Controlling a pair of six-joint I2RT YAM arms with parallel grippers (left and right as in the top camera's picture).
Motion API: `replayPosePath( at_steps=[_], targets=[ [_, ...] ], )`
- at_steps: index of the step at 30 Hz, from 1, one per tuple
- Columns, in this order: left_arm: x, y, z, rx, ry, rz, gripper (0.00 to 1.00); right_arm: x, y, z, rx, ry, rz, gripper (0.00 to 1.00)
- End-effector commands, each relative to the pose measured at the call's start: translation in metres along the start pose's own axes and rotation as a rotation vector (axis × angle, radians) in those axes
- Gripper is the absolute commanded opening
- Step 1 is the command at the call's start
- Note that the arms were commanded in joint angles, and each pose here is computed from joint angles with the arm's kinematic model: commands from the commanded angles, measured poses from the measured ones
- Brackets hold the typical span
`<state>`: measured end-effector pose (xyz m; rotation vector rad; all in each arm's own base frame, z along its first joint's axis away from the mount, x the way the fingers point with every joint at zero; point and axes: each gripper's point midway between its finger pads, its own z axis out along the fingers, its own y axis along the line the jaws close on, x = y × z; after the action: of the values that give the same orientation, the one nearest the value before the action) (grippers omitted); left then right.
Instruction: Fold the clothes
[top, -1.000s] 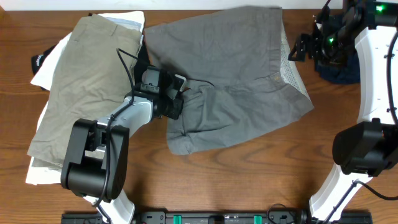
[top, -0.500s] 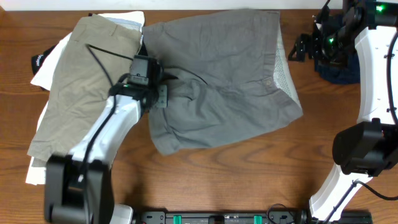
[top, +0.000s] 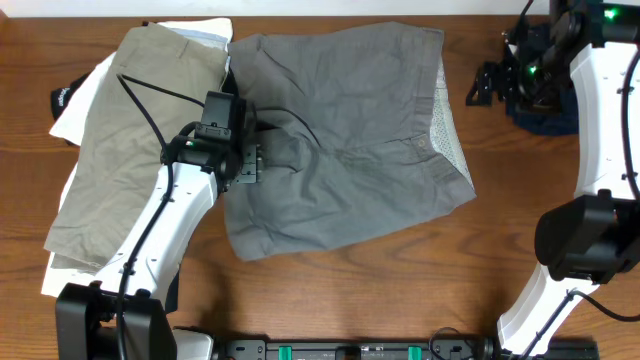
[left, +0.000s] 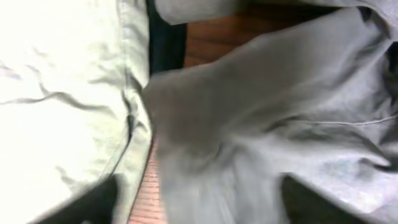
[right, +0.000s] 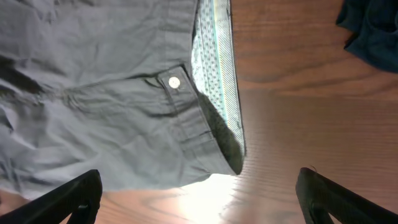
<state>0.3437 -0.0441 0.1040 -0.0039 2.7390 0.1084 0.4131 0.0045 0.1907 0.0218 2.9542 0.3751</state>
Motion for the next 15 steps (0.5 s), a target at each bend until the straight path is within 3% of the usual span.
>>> replayPosePath(
  at_steps=[1, 5, 8, 15],
  targets=[
    [0.000, 0.009, -0.002, -0.044, -0.003, -0.051, 0.99, 0.012, 0.000, 0.021, 0.012, 0.063, -0.118, 0.97],
    [0.006, -0.005, -0.002, 0.033, 0.030, -0.059, 0.98, 0.024, 0.000, 0.059, -0.022, 0.109, -0.223, 0.94],
    [0.013, -0.012, -0.004, 0.079, 0.061, -0.057, 0.98, 0.030, 0.005, 0.086, -0.071, 0.114, -0.292, 0.85],
    [0.034, -0.027, -0.009, 0.172, 0.156, -0.052, 0.98, 0.032, 0.022, 0.128, -0.187, 0.045, -0.413, 0.73]
  ],
)
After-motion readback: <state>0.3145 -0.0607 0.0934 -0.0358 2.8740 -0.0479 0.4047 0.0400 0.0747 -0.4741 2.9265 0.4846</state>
